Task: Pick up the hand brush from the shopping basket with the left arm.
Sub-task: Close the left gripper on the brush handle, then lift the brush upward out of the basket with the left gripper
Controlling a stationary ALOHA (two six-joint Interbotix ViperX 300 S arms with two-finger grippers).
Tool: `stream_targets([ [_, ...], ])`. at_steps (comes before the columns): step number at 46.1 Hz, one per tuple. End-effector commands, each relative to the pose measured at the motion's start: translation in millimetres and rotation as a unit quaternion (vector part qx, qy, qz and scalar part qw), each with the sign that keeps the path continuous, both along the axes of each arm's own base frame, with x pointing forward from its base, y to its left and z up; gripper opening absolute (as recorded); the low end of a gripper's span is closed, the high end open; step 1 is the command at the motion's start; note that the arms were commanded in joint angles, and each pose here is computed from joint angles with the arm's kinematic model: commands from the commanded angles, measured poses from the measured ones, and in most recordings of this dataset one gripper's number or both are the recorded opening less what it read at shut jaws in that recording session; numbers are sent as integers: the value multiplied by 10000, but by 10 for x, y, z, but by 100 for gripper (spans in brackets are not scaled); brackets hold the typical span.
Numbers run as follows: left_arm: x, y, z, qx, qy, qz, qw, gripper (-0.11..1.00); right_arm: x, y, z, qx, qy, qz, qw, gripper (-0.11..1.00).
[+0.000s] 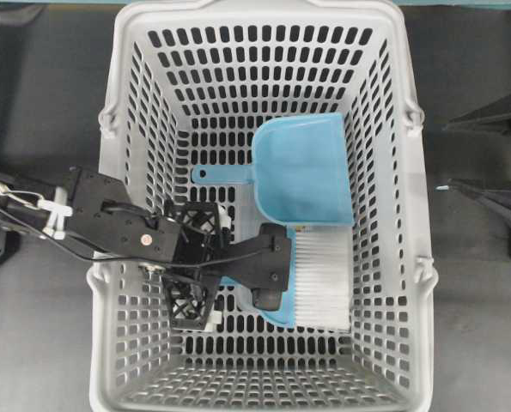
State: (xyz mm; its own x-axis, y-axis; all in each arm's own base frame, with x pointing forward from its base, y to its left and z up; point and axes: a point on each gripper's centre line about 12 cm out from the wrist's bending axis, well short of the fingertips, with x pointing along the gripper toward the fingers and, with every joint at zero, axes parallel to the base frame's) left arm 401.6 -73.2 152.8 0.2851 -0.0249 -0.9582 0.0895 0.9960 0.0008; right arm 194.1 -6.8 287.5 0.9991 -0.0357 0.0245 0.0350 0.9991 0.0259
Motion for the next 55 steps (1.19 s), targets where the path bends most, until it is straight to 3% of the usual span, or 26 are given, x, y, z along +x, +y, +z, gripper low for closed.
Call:
stream_targets([
  [1,35,-18,41,-12,-138,-33,9999,91,16,-7,73,19,-93,-18,10000,74],
  [13,52,-28,54,-24,-229,-66,9997,90,16,-4,73,20,-93,-10,10000,74],
  [19,51,-54,59,-33,-266,-98,9996,81,16,-4,66,12,-85,-11,10000,74],
  [22,34,-96,52,-19,-237,-180,9996,70,17,-7,57,20,-70,-18,10000,74],
  [29,0,-185,185,-38,-388,-338,9987,25,16,-7,44,21,-54,-18,10000,74],
  [30,-1,-185,197,-41,-403,-338,9986,23,16,-7,44,21,-54,-18,10000,74],
  [35,-11,-189,316,-65,-524,-343,9980,24,13,-10,47,20,-62,-26,10000,74],
  [42,-37,-161,732,-122,-840,-308,9959,24,15,-19,44,21,-55,-49,10000,74],
  [55,-199,79,1835,-214,-1299,88,9913,24,15,-19,44,21,-55,-49,10000,74],
])
